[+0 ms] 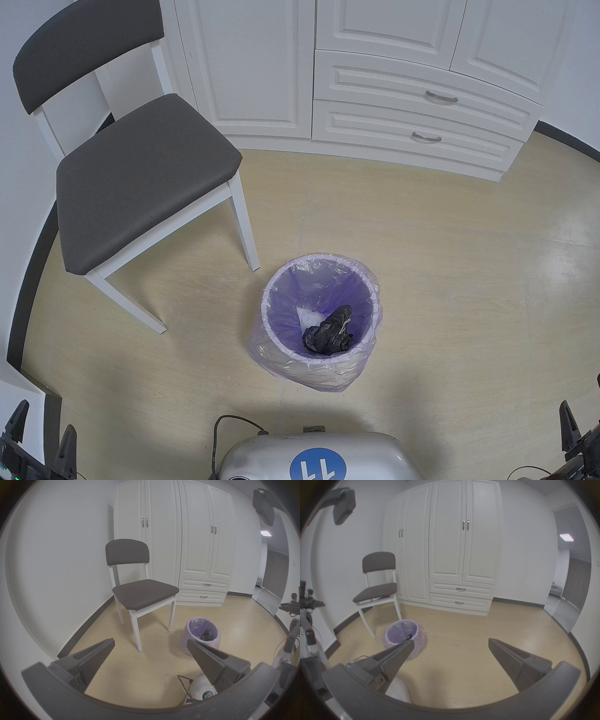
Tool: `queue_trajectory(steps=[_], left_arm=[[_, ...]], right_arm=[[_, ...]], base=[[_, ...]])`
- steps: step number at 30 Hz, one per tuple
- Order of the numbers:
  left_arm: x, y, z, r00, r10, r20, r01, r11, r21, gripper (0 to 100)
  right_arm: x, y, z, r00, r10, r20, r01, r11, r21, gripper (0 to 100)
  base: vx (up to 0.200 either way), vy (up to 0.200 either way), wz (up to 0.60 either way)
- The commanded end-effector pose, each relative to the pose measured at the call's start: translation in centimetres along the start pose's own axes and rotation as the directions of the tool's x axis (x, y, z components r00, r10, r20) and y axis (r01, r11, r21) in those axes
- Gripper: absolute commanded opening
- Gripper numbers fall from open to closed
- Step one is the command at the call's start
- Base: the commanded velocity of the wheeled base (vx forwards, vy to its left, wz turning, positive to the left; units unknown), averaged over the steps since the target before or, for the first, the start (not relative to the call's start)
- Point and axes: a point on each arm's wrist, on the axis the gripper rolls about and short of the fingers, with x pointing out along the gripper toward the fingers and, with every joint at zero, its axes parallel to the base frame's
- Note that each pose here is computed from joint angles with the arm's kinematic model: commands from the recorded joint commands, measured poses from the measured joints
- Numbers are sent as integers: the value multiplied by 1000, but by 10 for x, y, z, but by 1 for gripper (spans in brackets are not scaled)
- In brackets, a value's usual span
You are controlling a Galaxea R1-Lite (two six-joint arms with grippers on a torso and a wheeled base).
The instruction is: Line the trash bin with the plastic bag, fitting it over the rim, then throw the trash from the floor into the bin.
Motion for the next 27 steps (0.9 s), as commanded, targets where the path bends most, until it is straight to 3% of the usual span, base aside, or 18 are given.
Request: queue_trajectory(steps=[1, 3, 6, 27], left_arm=[[0, 0, -5, 1000, 0, 0, 0, 1000, -3, 100], [0, 0, -5, 1000, 0, 0, 0, 1000, -3, 100], [0, 0, -5, 1000, 0, 0, 0, 1000, -3, 100], [0, 0, -5, 1000, 0, 0, 0, 1000, -3, 100]], right_arm=[[0, 0, -6, 1000, -16, -18, 16, 999, 34, 100], [0, 0, -7, 1000, -22, -20, 23, 997, 73, 100], [-1, 1, -14, 996, -11, -93, 21, 995, 101, 100], [0, 1, -13, 997, -11, -80, 19, 994, 103, 100]], base=[[0, 0, 0], [0, 0, 0], [0, 0, 0], [0, 0, 0]])
